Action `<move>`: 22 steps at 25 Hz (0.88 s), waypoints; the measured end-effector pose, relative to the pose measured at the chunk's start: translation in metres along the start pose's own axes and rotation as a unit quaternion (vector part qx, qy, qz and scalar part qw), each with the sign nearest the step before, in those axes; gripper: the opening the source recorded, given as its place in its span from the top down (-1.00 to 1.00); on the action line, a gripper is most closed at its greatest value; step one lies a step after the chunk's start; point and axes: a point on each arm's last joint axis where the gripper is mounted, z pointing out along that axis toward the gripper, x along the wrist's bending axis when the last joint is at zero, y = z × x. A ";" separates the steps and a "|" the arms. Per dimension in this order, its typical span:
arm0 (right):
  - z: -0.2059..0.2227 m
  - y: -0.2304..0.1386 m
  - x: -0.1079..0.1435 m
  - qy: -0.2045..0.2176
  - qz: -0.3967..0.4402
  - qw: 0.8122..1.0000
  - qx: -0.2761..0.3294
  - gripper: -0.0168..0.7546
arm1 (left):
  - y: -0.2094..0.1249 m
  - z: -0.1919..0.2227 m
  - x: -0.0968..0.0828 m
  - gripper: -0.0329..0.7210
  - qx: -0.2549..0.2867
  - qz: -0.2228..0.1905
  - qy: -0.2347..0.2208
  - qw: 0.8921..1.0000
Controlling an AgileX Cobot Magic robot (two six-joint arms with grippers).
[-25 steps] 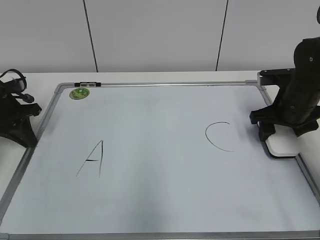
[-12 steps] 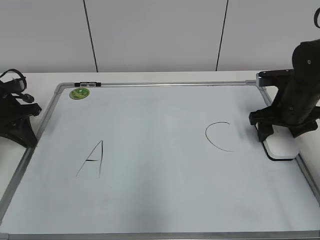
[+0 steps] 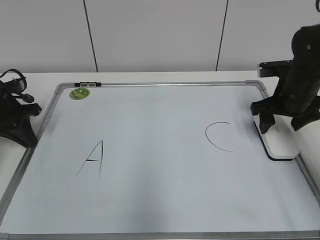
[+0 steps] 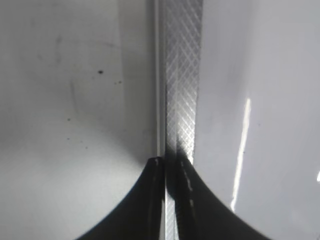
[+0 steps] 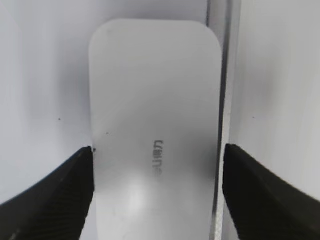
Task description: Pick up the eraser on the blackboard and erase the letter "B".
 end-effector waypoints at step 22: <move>-0.097 0.010 -0.008 0.019 -0.035 0.998 -0.039 -0.57 | -0.008 -0.052 -0.014 -0.21 -0.045 0.021 0.005 0.999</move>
